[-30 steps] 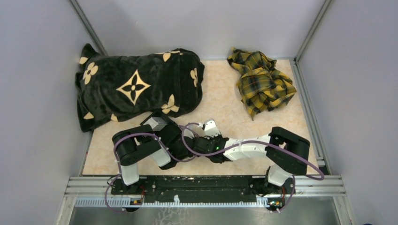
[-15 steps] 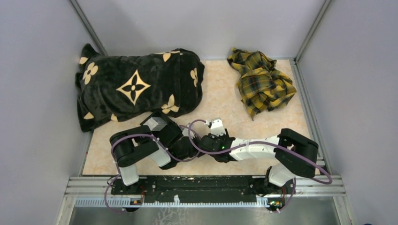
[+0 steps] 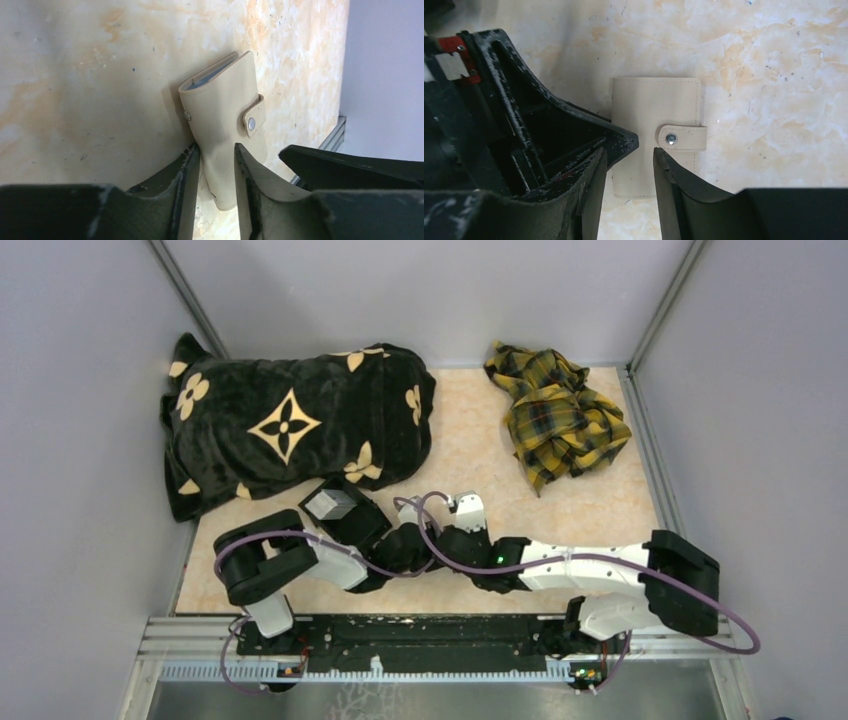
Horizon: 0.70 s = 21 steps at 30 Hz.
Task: Put the credit cards into the card holder
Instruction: Close the card holder at the center of the board, then reset both arms
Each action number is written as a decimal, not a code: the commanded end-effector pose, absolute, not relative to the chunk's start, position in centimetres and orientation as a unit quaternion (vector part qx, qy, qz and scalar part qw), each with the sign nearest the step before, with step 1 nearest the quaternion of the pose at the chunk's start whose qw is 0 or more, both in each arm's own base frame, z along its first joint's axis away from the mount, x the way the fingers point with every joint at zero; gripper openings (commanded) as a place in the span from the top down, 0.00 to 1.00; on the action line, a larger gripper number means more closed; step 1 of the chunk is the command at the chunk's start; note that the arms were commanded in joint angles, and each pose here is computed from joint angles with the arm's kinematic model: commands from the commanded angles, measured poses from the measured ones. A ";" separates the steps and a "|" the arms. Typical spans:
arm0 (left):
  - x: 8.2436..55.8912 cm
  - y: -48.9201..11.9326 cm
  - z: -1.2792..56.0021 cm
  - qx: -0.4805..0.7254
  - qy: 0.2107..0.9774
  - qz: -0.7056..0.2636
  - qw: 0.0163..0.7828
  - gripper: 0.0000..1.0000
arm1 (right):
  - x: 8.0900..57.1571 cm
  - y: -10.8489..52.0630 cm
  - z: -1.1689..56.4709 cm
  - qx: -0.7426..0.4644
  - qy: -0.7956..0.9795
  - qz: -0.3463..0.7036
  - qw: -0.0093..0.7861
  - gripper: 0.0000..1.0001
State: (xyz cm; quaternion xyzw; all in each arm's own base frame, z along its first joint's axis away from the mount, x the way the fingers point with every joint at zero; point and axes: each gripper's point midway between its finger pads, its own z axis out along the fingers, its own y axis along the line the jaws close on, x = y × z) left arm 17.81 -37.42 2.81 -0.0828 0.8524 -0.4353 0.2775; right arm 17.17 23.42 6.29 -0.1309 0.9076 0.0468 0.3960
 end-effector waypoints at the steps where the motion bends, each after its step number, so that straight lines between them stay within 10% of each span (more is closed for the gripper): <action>1: 18.0 -35.8 1.6 -0.045 0.883 -0.361 0.296 0.58 | 17.4 23.5 8.6 -0.097 0.897 0.077 0.424 0.60; 21: 18.0 -28.6 11.2 0.025 0.858 -0.140 0.493 0.34 | 23.1 12.6 11.6 0.045 0.872 0.018 0.486 0.55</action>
